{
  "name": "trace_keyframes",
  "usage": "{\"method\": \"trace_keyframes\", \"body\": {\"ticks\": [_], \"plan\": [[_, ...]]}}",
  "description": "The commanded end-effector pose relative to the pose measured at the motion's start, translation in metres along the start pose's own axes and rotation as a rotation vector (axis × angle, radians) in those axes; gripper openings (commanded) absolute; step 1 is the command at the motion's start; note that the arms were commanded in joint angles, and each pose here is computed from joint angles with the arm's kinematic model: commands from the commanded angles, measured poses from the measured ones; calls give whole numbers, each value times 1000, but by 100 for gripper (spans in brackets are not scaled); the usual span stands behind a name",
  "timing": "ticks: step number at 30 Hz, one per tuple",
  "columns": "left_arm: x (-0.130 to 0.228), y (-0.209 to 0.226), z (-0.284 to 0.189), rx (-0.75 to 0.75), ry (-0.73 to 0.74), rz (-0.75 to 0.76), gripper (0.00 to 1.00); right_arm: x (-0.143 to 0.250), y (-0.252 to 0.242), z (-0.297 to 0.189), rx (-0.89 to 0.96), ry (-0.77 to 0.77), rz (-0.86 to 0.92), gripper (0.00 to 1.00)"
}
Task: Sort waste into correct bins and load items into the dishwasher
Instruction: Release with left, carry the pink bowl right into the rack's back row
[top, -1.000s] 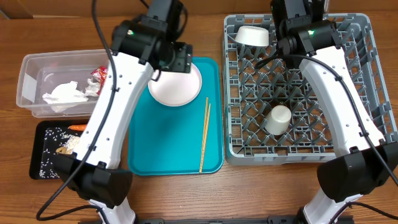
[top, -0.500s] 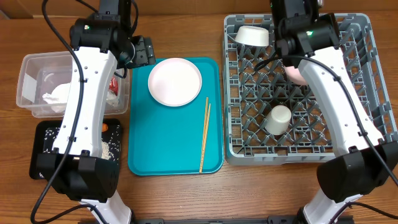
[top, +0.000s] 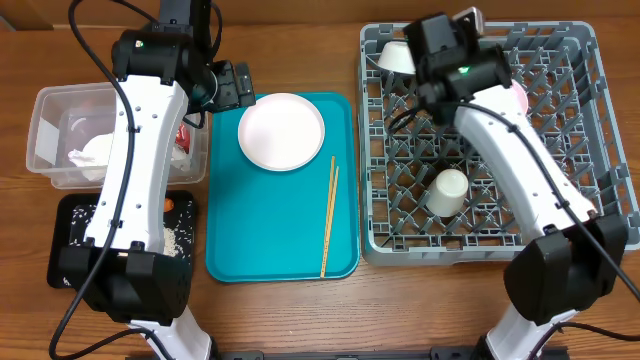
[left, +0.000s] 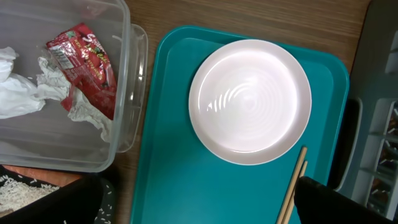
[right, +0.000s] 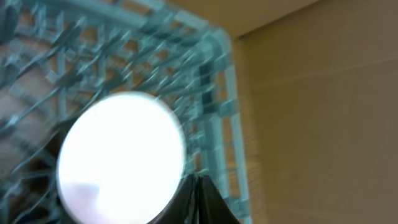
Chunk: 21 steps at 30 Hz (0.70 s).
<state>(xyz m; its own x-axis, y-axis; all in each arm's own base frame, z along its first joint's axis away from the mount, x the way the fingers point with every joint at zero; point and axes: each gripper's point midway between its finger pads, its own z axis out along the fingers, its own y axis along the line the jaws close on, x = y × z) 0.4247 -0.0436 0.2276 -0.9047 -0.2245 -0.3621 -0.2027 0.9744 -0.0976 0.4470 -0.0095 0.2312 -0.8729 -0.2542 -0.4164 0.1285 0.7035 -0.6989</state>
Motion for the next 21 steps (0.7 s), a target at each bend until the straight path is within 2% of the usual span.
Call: {"method": "trace_keyframes", "body": {"ticks": [1,4,10,13,17,21], "plan": [[2,0,2,6,10,-7,100,4,12,13,-288,51,170,8],[1,-1,2,6,10,-7,100,11,11,29,-427,112,326,10],[1,-1,2,7,9,-7,100,23,-26,70,-497,166,556,10],[1,-1,2,7,9,-7,100,25,-27,77,-621,174,623,15],[1,-1,2,7,9,-7,100,25,-21,79,-779,184,681,16],[1,-1,2,7,9,-7,100,31,-13,89,-799,219,686,16]]}}
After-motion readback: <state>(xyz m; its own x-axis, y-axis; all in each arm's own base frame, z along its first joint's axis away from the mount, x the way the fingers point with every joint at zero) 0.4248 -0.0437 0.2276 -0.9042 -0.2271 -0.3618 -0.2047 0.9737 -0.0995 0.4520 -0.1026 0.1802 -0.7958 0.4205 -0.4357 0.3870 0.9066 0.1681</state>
